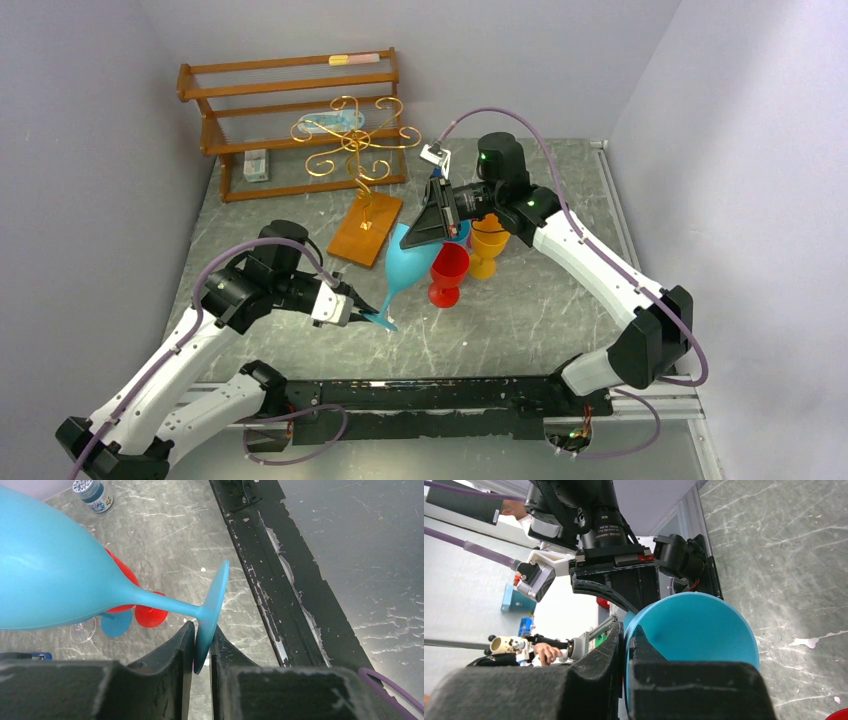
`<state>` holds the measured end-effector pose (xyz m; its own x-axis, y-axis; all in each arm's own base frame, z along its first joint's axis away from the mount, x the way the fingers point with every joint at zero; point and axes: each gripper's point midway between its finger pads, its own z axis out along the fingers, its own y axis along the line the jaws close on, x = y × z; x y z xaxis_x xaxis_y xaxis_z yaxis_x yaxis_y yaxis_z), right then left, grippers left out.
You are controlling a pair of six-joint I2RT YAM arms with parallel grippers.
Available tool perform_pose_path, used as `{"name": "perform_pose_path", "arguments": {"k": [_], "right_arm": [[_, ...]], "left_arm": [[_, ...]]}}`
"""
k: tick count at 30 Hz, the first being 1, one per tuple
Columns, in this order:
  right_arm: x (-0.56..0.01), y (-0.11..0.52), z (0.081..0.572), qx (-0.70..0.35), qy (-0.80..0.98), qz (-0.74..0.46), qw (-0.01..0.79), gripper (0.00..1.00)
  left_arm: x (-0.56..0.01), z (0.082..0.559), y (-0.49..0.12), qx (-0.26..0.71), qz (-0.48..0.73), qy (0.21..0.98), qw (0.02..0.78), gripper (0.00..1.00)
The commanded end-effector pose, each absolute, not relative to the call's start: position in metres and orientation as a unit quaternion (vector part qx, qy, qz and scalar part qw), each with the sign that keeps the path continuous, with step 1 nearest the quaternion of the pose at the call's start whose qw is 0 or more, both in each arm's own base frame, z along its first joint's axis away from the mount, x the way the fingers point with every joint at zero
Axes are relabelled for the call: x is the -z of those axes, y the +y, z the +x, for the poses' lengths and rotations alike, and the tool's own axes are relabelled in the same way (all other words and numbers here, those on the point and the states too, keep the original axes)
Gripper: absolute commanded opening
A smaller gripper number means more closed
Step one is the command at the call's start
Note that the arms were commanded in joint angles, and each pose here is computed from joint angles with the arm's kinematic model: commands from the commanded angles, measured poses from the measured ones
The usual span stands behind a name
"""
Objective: Take the wine glass off the wine glass rack
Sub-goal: Place the wine glass at the center of the board.
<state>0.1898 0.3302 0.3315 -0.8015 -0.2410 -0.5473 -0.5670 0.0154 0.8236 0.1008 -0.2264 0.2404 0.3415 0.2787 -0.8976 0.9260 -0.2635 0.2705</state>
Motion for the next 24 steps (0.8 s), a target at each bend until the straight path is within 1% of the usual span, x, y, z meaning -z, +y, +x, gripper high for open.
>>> {"name": "perform_pose_path", "arguments": {"k": [1,3,7,8,9,10,14,18,20,24], "right_arm": [[-0.331,0.331,0.191,-0.623,0.702,-0.303,0.168,0.0],[-0.334,0.331,0.19,-0.623,0.697,-0.307,0.176,0.0],[-0.335,0.33,0.188,-0.622,0.694,-0.311,0.185,0.0],[-0.334,0.329,0.188,-0.619,0.696,-0.311,0.187,0.0],[-0.333,0.328,0.187,-0.615,0.7,-0.31,0.187,0.0],[-0.33,0.327,0.187,-0.609,0.704,-0.311,0.19,0.0],[-0.314,0.324,0.173,-0.578,0.719,-0.334,0.195,0.0],[-0.291,0.325,0.146,-0.538,0.734,-0.368,0.192,0.0],[-0.277,0.323,0.141,-0.514,0.747,-0.371,0.201,0.0],[-0.257,0.31,0.147,-0.465,0.774,-0.349,0.252,0.0]], "left_arm": [[-0.263,0.102,-0.233,0.376,0.695,0.396,0.468,0.25],[-0.264,0.103,-0.234,0.379,0.686,0.402,0.475,0.37],[-0.266,0.102,-0.234,0.386,0.68,0.404,0.474,0.5],[-0.265,0.101,-0.234,0.386,0.682,0.403,0.472,0.61],[-0.265,0.101,-0.233,0.385,0.686,0.402,0.469,0.68],[-0.266,0.1,-0.233,0.384,0.688,0.401,0.467,0.73],[-0.274,0.106,-0.233,0.374,0.68,0.411,0.478,0.82],[-0.297,0.128,-0.235,0.342,0.634,0.437,0.538,0.88],[-0.308,0.136,-0.232,0.326,0.605,0.442,0.576,0.91],[-0.326,0.14,-0.229,0.319,0.567,0.436,0.622,0.94]]}}
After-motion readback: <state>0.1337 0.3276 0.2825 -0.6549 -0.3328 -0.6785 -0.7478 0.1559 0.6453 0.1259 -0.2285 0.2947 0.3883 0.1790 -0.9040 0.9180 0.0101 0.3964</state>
